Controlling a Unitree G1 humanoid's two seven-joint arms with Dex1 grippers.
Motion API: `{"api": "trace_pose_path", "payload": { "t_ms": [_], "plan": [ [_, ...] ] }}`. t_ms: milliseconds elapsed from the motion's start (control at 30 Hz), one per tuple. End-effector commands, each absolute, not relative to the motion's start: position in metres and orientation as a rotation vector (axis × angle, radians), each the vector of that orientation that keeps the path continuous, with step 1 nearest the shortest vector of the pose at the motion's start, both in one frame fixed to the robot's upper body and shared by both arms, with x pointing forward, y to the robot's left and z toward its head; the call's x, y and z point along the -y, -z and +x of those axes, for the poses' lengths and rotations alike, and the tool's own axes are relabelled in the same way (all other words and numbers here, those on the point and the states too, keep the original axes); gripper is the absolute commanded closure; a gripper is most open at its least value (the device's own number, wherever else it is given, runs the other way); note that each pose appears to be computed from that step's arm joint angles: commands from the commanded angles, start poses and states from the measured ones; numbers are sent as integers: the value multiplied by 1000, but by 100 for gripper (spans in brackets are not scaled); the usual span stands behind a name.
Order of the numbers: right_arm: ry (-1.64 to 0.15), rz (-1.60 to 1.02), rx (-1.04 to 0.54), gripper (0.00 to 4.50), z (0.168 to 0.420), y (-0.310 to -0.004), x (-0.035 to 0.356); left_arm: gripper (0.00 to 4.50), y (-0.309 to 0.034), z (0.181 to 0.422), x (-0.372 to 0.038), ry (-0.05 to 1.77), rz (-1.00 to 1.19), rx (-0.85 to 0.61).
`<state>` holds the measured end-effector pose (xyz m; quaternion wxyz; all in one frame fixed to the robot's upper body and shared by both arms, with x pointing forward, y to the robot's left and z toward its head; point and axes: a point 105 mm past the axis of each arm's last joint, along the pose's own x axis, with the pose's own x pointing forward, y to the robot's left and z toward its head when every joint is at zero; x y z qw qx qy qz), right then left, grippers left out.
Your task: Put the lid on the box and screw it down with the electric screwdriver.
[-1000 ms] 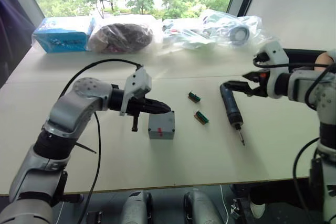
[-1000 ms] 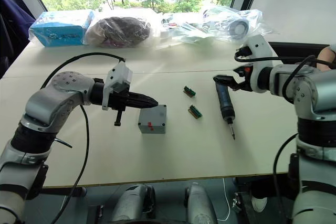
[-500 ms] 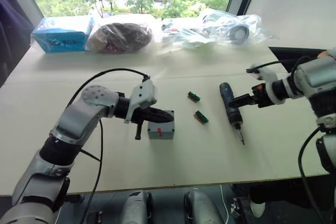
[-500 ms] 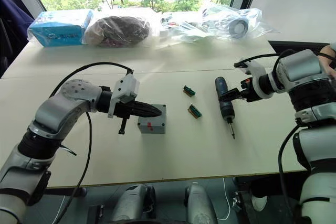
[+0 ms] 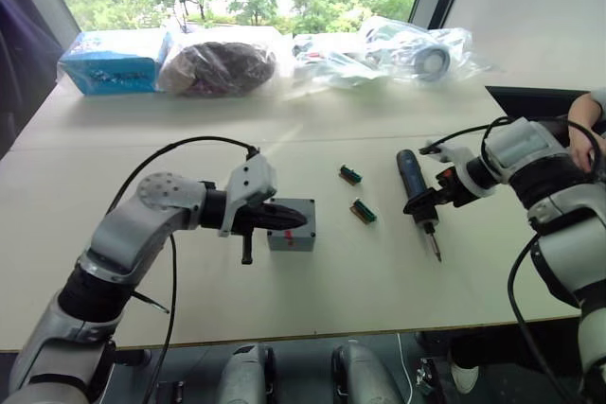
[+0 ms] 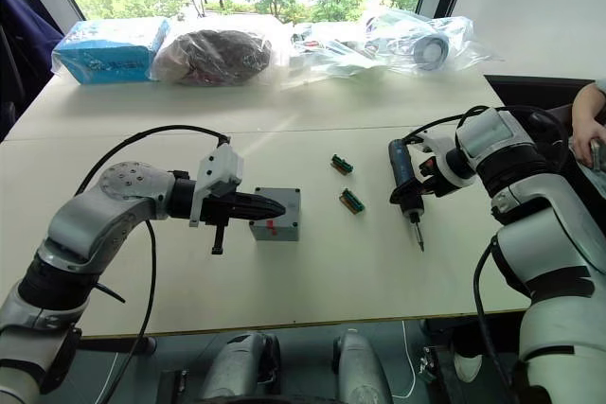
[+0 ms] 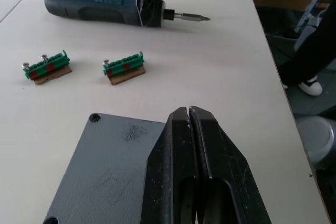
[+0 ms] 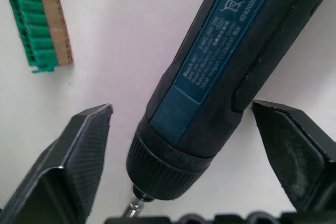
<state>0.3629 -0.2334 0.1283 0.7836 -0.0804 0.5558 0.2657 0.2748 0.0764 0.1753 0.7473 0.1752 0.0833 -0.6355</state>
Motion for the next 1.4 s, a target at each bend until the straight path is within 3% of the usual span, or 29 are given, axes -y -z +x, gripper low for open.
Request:
{"api": "trace_pose_path", "payload": {
  "t_ms": [33,167,300,400,600,667,733,967,1067,1400],
  "plan": [
    [-590,-225,-1293,166,355,-103,232,450,-185,273,-79,1367,390,-140],
    [-580,-258,-1319,265,352,-96,236,450,-185,274,-79,1356,389,-140],
    [-530,-226,-1254,265,361,-106,241,450,-186,281,-84,1336,390,-143],
    [-460,-163,-1071,265,384,-139,244,450,-188,288,-91,1324,389,-152],
    [-486,-6,-558,265,421,-234,226,450,-188,303,-107,1305,383,-186],
    [-584,15,-164,265,421,-287,203,450,-186,306,-110,1305,389,-208],
    [-621,92,146,265,399,-323,189,450,-185,309,-111,1303,390,-223],
    [-790,208,335,265,333,-309,119,450,-186,310,-112,1317,371,-257],
    [-816,255,353,265,317,-291,98,450,-180,306,-111,1331,385,-292],
    [-849,246,374,265,303,-262,55,450,-166,311,-106,1304,423,-317]
  ]
}}
